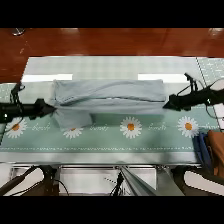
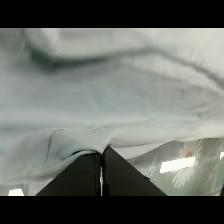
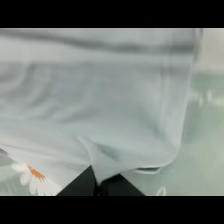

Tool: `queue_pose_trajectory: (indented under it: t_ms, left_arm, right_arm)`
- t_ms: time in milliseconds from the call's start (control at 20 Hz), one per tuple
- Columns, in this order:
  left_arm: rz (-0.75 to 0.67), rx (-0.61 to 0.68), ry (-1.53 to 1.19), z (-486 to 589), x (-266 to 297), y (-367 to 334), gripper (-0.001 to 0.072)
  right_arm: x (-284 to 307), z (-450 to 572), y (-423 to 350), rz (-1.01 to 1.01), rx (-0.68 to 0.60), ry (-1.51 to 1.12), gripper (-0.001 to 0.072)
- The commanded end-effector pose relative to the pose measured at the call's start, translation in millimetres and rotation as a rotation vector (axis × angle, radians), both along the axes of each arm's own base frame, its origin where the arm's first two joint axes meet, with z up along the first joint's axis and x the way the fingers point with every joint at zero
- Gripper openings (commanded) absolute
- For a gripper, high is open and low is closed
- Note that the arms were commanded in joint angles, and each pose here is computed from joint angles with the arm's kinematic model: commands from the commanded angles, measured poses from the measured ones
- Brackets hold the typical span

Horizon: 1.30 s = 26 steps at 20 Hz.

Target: Fold the shirts.

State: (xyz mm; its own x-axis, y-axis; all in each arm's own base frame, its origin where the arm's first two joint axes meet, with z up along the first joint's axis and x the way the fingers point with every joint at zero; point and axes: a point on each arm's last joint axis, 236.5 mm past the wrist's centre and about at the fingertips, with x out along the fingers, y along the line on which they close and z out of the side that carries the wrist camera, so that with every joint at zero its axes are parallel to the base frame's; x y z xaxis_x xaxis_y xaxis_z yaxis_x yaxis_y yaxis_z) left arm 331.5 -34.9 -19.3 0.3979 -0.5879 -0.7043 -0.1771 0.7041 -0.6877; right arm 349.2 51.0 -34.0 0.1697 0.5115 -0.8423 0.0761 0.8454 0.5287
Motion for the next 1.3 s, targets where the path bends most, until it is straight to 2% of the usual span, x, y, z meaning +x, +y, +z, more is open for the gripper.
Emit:
queue_pose_trajectory:
  t_ms: [0, 200, 450, 850, 900, 950, 1000, 1100, 1250]
  left_arm:
    - [0.005, 0.006, -0.020, 9, 58, -4, 0.0021]
    - [-0.030, -0.026, 0.017, -3, 120, -24, 0.0021]
    - [0.014, -0.062, 0.027, -1, 176, -19, 0.0021]
    - [-0.015, -0.014, 0.110, -44, 174, -13, 0.0021]
    - [-0.038, -0.006, 0.098, -44, 173, -16, 0.0038]
    - [-0.045, -0.011, 0.100, -43, 173, -19, 0.0271]
    - [-0.074, -0.023, 0.114, -38, 166, -24, 0.0710]
    - [-0.175, 0.034, 0.189, -28, 141, -3, 0.0705]
    - [-0.145, 0.277, 0.393, -16, 86, 87, 0.0704]
  right_arm:
    - [55, 25, -3, -0.046, 0.025, -0.091, 0.0028]
    - [97, 21, -3, -0.085, 0.060, -0.124, 0.0028]
    - [124, 4, -8, -0.095, 0.068, -0.109, 0.0028]
    - [156, -23, -13, -0.148, 0.083, -0.103, 0.0030]
    - [159, -26, -13, -0.157, 0.080, -0.107, 0.0139]
    - [161, -27, -12, -0.166, 0.079, -0.111, 0.0460]
    - [163, -25, -14, -0.166, 0.077, -0.119, 0.0623]
    - [155, -13, -32, -0.149, 0.068, -0.103, 0.0624]
    - [126, 20, -80, -0.120, 0.077, -0.080, 0.0624]
